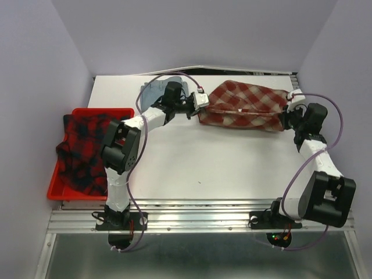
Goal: Fold and stack the skirts
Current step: Flatten the skirt out
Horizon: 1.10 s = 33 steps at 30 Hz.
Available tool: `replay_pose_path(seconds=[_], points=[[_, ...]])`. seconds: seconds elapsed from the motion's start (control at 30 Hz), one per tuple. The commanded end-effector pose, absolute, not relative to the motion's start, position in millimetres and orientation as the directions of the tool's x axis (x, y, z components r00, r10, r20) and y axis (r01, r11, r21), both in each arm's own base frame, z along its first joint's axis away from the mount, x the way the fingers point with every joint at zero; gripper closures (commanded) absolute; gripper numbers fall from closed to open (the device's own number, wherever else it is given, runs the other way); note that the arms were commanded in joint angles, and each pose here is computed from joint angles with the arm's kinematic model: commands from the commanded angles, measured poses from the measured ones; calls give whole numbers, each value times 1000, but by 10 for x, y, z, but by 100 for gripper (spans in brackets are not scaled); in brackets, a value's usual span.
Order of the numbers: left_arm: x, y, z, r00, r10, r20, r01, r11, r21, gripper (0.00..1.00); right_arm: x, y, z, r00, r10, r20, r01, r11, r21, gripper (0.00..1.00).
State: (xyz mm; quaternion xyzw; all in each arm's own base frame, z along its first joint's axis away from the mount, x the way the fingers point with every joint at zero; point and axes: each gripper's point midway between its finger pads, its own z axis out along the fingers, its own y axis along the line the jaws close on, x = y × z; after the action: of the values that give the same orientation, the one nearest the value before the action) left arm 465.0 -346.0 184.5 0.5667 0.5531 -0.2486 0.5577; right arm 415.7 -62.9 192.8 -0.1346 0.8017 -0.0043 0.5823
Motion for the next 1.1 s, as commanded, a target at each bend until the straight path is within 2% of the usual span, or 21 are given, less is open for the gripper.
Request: replay_pose_path(seconds=[0.0, 0.07, 0.13, 0.27, 0.3, 0.37, 0.4, 0.53, 0.6, 0.83, 1.07], points=[[4257, -3292, 2346, 362, 326, -873, 882, 183, 434, 91, 3922, -983, 2760, -71, -461, -885, -28, 887, -460, 99], [4151, -3271, 2312, 316, 331, -889, 904, 179, 388, 95, 3901, -1005, 2902, -60, -453, -889, 1, 891, -454, 99], [4057, -3262, 2516, 292, 307, -906, 916, 183, 358, 99, 3894, -1069, 3091, -54, -438, -898, 52, 896, -440, 99], [3933, -3149, 3217, 263, 239, -935, 909, 263, 323, 100, 3879, -1147, 3758, 17, -423, -906, 145, 898, -416, 99], [3876, -3096, 3496, 259, 204, -944, 901, 302, 312, 100, 3845, -1135, 4108, 71, -428, -901, 171, 895, -411, 99], [3851, -3017, 4011, 309, 158, -938, 865, 364, 346, 100, 3797, -1142, 4406, 107, -422, -900, 202, 896, -396, 99], [3825, -2918, 4383, 345, 127, -930, 827, 427, 366, 100, 3734, -1129, 4742, 162, -424, -891, 231, 894, -384, 99], [3649, -2626, 5262, 490, 30, -871, 706, 572, 417, 100, 3595, -1177, 5403, 258, -428, -866, 321, 883, -341, 99], [3579, -2572, 5442, 531, 5, -847, 679, 595, 430, 100, 3512, -1158, 5647, 297, -439, -848, 341, 878, -335, 99], [3664, -2581, 5278, 515, 13, -857, 678, 606, 416, 100, 3596, -1228, 5659, 277, -447, -851, 357, 870, -341, 99], [4209, -2781, 4947, 460, 24, -888, 684, 627, 372, 100, 4122, -1513, 5007, 131, -415, -900, 354, 868, -348, 99]])
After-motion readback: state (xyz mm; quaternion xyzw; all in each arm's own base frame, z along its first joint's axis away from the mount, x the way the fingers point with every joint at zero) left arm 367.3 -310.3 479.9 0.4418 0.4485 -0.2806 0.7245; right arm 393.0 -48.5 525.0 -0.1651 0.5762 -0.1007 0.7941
